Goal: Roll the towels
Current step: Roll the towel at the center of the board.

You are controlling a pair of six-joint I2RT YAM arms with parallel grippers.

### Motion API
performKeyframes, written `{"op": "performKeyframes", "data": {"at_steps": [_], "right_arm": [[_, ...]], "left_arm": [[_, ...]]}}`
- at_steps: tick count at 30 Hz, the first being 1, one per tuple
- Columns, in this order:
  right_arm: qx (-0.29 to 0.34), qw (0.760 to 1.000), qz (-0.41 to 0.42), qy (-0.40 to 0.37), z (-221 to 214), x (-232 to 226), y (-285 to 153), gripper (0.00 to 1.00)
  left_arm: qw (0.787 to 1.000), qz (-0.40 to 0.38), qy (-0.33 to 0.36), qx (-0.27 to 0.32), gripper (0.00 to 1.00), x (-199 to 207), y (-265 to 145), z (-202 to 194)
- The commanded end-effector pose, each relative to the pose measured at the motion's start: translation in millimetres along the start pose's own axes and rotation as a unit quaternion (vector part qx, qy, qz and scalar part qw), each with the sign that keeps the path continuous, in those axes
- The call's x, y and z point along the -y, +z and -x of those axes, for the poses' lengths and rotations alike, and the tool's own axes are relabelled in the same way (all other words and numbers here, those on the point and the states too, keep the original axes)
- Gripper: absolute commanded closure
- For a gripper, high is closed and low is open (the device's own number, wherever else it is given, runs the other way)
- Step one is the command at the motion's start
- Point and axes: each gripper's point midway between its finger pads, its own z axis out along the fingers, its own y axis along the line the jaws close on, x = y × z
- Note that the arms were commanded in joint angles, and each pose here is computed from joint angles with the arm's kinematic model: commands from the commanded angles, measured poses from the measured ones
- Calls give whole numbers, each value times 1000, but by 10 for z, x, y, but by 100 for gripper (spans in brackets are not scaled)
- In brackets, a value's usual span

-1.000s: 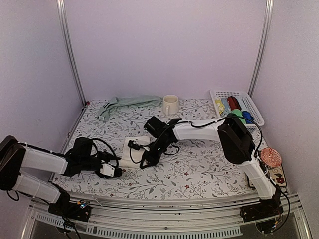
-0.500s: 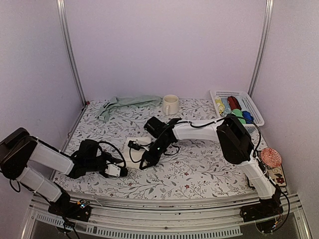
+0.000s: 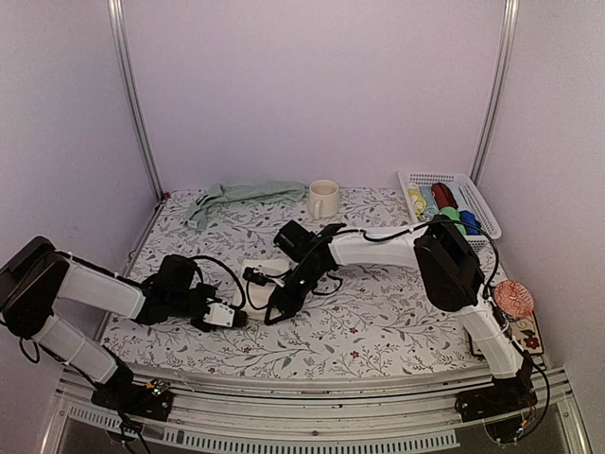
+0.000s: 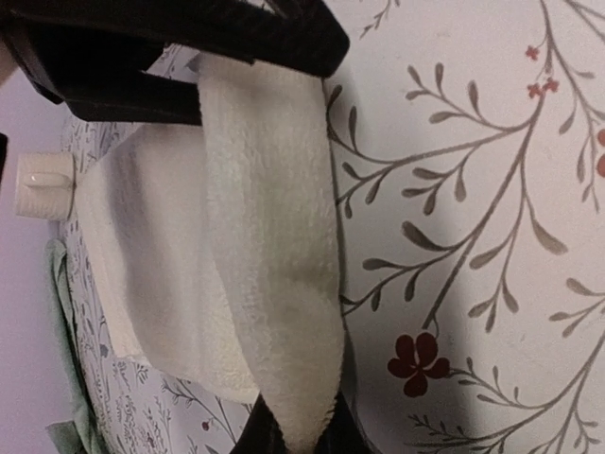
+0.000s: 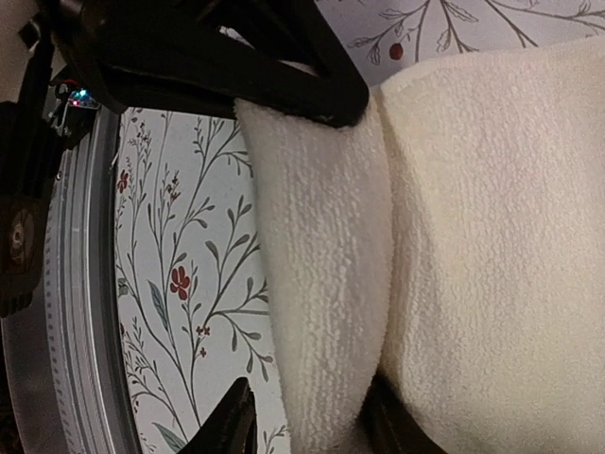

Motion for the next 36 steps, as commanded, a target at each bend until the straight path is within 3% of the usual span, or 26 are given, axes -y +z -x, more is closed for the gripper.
{"op": "performKeyframes", "data": {"at_steps": [1, 11, 16, 21, 26, 30, 36], "right_arm": [[23, 998, -57, -29, 131, -28, -348, 58], [85, 974, -185, -101, 229, -58, -936, 42], [131, 929, -287, -193, 277, -88, -1066, 35], [123, 870, -352, -323, 182, -215, -854, 32], [78, 837, -393, -373, 127, -100, -536, 32], [77, 802, -426, -411, 317, -108, -398, 32], [49, 783, -455, -421, 350, 51, -196, 34]], "left_arm": [[994, -98, -53, 19, 100, 257, 12, 78], [974, -183, -132, 27, 100, 273, -5, 62], [955, -232, -182, 37, 100, 237, -8, 53], [931, -275, -235, 56, 100, 166, -25, 55], [912, -298, -275, 55, 100, 74, 9, 26], [901, -314, -297, 46, 100, -16, 65, 4], [884, -339, -318, 46, 100, 4, 95, -24]]}}
